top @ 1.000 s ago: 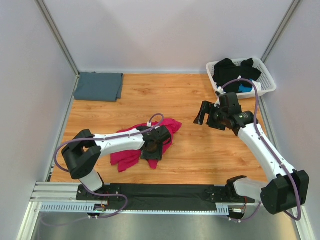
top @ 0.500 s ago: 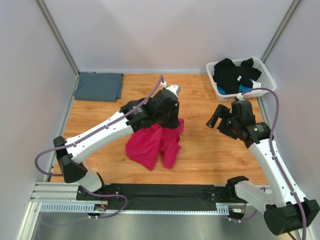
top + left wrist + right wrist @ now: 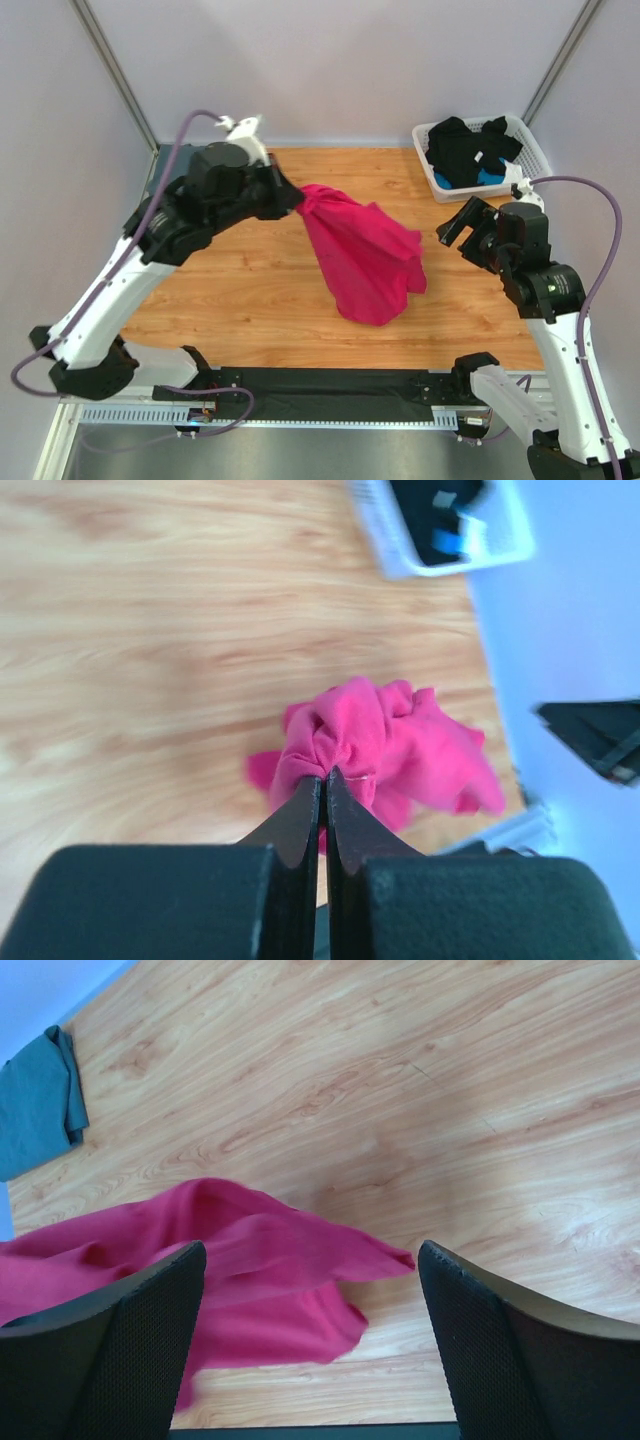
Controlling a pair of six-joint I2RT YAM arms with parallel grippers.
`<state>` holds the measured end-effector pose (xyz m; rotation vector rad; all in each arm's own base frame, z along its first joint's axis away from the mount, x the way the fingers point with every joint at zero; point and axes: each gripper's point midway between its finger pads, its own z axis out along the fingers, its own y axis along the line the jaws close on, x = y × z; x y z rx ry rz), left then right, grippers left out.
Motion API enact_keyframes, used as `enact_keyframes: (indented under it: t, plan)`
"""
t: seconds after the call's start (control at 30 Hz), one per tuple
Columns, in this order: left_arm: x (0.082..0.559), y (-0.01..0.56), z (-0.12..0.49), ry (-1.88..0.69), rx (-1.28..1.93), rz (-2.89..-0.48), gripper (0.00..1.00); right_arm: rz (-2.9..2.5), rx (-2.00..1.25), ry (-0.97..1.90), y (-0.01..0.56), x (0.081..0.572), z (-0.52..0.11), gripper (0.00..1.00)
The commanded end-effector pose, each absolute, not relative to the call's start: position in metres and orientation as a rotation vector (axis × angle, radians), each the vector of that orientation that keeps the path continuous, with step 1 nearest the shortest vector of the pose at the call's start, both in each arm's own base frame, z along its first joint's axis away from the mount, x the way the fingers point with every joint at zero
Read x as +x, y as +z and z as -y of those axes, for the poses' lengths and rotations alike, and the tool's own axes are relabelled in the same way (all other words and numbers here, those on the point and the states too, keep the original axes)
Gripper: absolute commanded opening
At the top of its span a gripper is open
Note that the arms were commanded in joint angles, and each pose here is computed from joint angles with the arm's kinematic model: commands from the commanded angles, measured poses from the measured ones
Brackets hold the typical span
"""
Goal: Fold and stack the t-shirts
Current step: Flatten the tshirt out
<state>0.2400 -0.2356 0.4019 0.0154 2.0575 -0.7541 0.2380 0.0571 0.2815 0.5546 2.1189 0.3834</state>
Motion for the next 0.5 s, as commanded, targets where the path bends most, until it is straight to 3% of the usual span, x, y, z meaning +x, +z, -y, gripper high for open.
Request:
enact_keyframes:
  t: [0.0,0.13,0.23,0.33,0.37,0.43,0.47]
  plan:
    - [0.244,0.336,0.180,-0.560,-0.180,-2.163,0.00,-2.172,0.528,0.396,0.263,0.243,-0.064,0.88]
    - [0.237,0.249,0.124,-0.380,-0.401,-2.293,0.00,-2.215,0.501,0.438,0.243,0.243,-0.073,0.87]
    - [0.232,0.186,0.092,-0.288,-0.531,-2.396,0.11,-2.263,0.460,0.506,0.228,0.240,-0.085,0.87]
    - [0.237,0.161,0.075,-0.267,-0.553,-2.426,0.38,-2.307,0.401,0.551,0.210,0.238,-0.097,0.86]
    - [0.241,0.164,0.072,-0.253,-0.548,-2.416,0.64,-2.318,0.396,0.551,0.202,0.239,-0.098,0.85]
    - [0.243,0.165,0.061,-0.160,-0.533,-2.462,0.99,-2.334,0.363,0.572,0.196,0.239,-0.107,0.84]
    - [0.244,0.171,0.058,-0.129,-0.532,-2.476,1.00,-2.332,0.349,0.581,0.195,0.241,-0.111,0.83]
